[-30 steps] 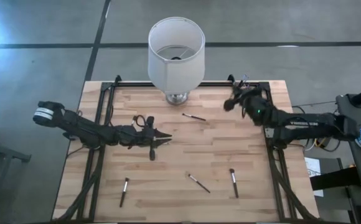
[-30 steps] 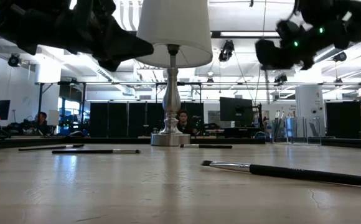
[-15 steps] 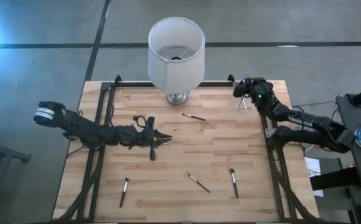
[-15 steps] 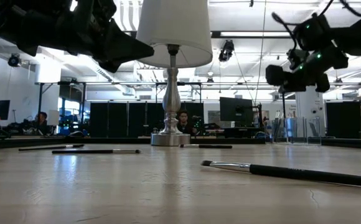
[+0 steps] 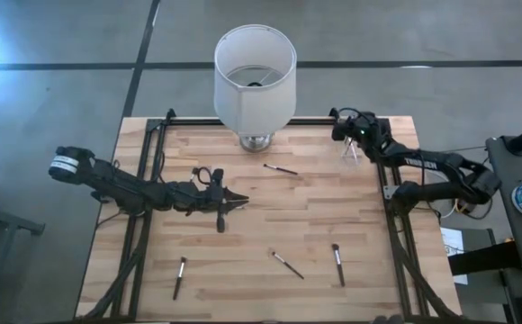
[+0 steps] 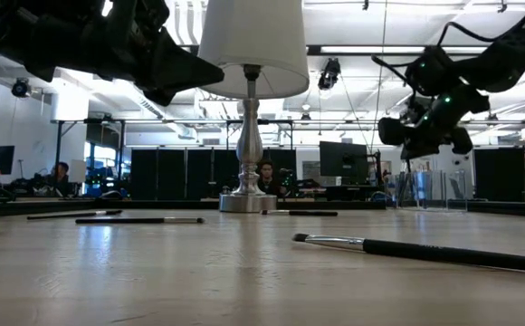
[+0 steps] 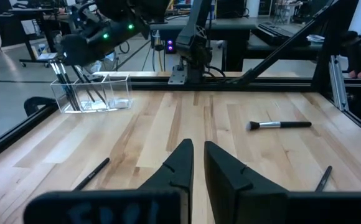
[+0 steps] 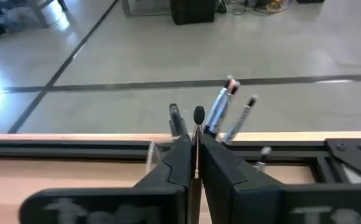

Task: Put items in baskets/containers
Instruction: Put the eyeshadow brush into the transparent organizer

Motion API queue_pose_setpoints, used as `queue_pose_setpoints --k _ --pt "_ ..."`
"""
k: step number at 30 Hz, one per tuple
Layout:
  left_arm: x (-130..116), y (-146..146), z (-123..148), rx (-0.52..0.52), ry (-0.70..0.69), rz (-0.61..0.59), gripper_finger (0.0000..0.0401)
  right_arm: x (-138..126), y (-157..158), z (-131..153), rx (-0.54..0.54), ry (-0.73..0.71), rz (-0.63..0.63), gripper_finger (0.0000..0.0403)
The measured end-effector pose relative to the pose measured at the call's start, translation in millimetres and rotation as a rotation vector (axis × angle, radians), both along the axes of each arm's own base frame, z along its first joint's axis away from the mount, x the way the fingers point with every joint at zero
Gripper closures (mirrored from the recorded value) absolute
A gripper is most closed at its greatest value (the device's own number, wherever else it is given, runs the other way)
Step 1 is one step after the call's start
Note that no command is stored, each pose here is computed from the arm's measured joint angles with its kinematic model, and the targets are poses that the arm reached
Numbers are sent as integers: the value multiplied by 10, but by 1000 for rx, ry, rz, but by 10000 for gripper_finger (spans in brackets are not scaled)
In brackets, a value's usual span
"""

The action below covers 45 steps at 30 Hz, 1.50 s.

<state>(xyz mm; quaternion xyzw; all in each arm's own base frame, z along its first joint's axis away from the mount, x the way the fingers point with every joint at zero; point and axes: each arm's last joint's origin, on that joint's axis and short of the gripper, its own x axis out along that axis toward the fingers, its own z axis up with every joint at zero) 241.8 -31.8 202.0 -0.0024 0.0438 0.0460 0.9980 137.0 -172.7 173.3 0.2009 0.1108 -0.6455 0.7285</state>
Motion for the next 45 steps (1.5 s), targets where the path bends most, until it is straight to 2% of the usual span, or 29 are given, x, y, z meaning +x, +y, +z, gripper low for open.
queue_pose_setpoints --k 8,14,18,25,32,39,42,45 --pt "0 0 0 -3 0 0 372 38 -40 94 64 35 -10 314" --pt "0 0 0 -7 -1 1 372 41 -42 200 82 56 -8 296" --pt "0 0 -2 -13 1 1 372 28 -9 269 97 124 32 312" --pt "-3 0 -30 -9 29 1 372 -34 219 344 34 168 135 388" --pt "-4 1 -38 -5 37 1 372 -93 521 385 -36 120 239 394" --pt "-6 1 -59 -1 60 2 372 -17 803 342 -62 101 404 394" --pt "-4 -21 -97 -10 125 -3 376 48 943 273 -64 107 496 394" --pt "-3 -78 -152 -14 256 -18 384 99 1085 207 -98 112 541 394"
